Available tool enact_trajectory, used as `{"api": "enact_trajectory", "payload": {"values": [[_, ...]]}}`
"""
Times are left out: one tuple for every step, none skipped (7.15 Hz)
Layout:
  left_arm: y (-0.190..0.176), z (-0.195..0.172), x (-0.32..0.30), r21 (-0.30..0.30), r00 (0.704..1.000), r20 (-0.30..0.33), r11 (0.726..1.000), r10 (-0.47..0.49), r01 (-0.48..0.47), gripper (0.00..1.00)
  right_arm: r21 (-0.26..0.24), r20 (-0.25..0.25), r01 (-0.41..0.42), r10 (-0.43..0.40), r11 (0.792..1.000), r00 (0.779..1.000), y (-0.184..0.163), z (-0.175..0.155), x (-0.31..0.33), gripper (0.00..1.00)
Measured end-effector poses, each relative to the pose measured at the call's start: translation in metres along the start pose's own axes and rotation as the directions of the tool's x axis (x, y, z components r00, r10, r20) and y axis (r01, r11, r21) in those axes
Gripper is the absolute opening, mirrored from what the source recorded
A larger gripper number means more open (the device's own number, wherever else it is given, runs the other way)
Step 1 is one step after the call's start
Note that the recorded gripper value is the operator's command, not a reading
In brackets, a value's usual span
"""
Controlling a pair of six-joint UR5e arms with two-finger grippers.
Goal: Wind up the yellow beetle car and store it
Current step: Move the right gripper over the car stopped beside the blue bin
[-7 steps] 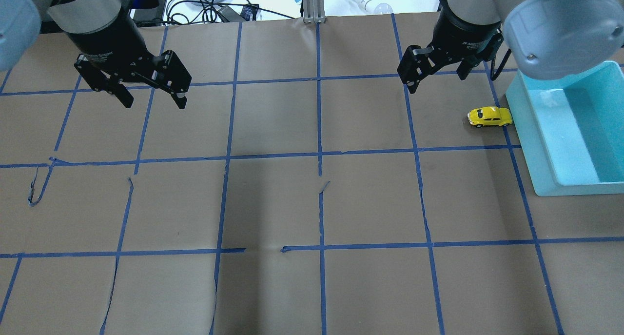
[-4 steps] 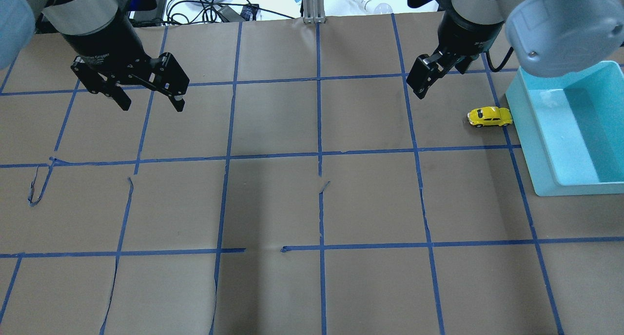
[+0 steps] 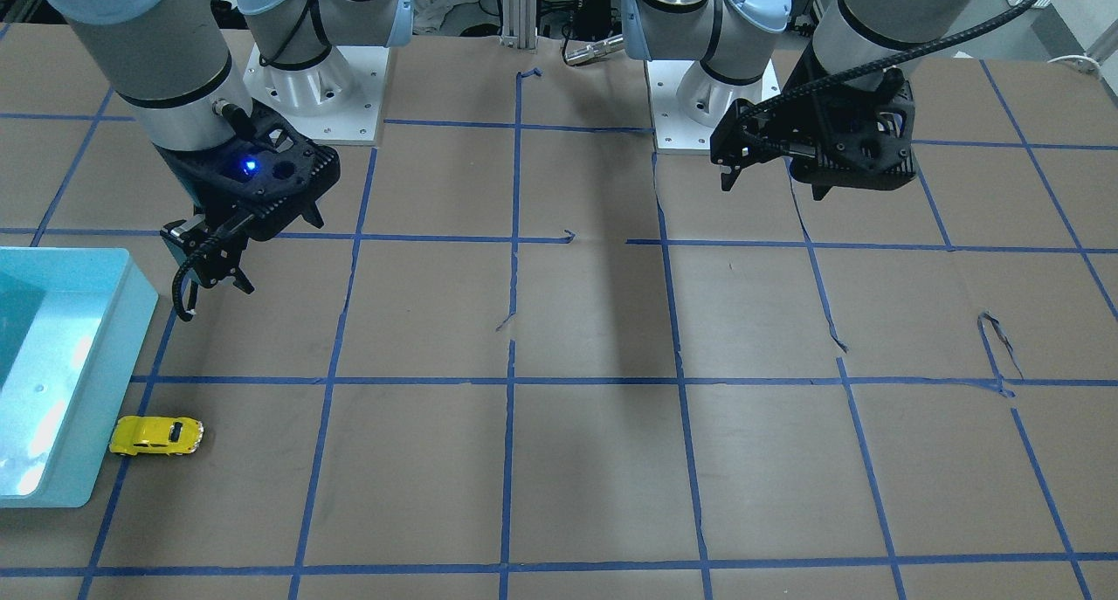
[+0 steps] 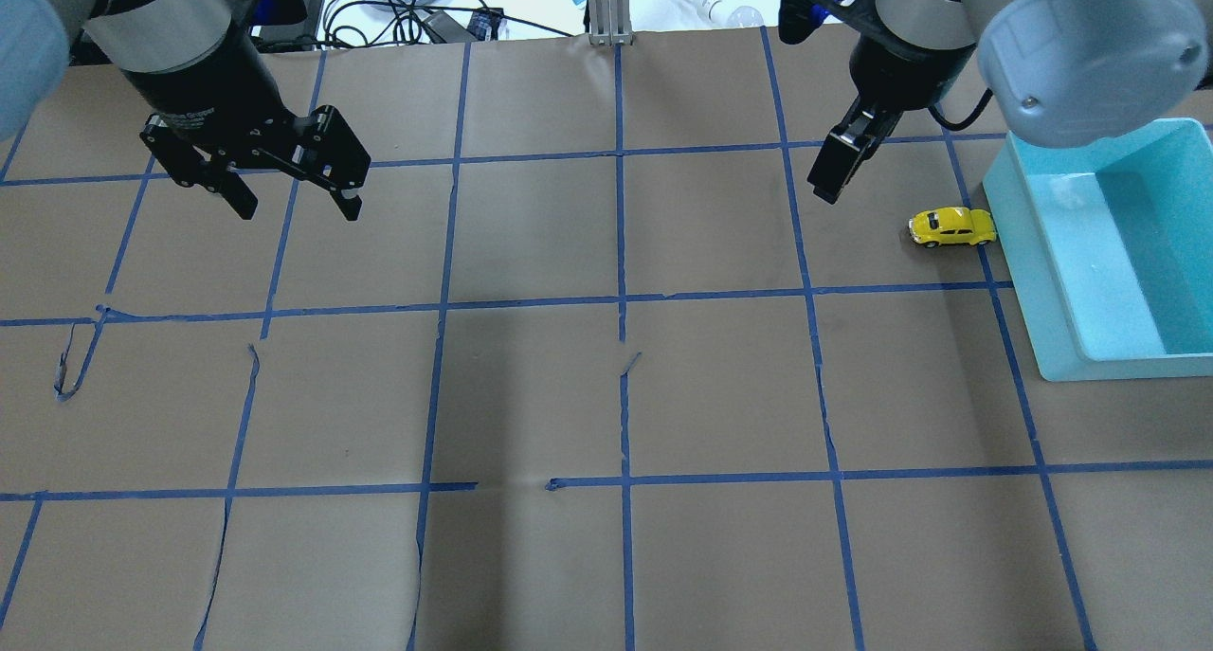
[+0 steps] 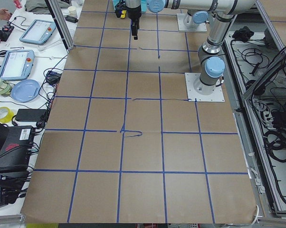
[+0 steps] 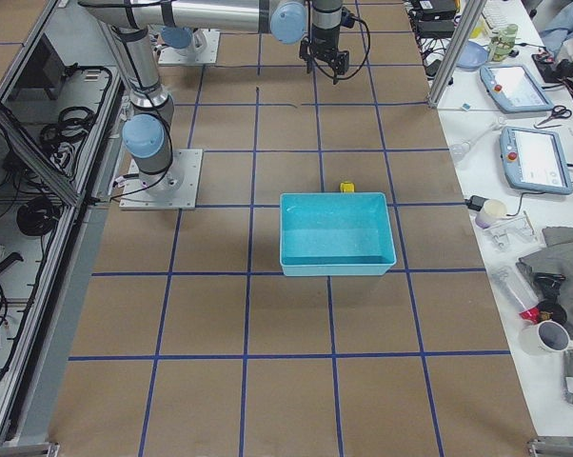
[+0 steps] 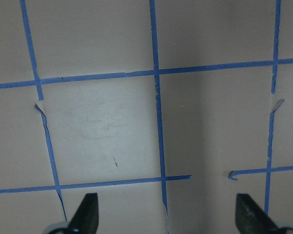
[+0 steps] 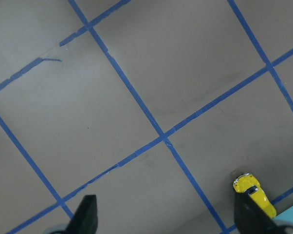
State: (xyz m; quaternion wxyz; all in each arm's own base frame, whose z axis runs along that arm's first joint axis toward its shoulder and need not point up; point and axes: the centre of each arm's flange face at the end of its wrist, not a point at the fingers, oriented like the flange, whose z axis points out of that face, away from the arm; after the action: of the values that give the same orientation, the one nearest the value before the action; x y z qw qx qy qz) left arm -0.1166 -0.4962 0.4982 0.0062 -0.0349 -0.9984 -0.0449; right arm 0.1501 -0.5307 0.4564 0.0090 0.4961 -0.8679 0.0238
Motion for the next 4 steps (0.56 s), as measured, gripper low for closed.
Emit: {"api": "enact_trajectory", "payload": {"values": [[0.0, 0.0, 0.0, -0.002, 1.0, 0.001, 1.0, 0.0, 0.0, 1.0, -0.002, 0.002, 0.104, -0.104, 0.995, 0.995, 0.003, 0.002, 0.005, 1.0], [0.001, 0.0, 0.0, -0.003, 1.0, 0.001, 1.0, 0.0, 0.0, 1.0, -0.003, 0.006, 0.18, -0.18, 0.984, 0.984, 0.006, 0.005, 0.01, 1.0], [0.001, 0.0, 0.0, -0.003, 1.0, 0.001, 1.0, 0.0, 0.0, 1.0, -0.004, 0.005, 0.243, -0.243, 0.97, 0.97, 0.009, 0.007, 0.015, 1.0], [0.001, 0.0, 0.0, -0.003, 1.0, 0.002, 1.0, 0.0, 0.0, 1.0, -0.005, 0.004, 0.289, -0.289, 0.957, 0.957, 0.012, 0.01, 0.022, 1.0]]}}
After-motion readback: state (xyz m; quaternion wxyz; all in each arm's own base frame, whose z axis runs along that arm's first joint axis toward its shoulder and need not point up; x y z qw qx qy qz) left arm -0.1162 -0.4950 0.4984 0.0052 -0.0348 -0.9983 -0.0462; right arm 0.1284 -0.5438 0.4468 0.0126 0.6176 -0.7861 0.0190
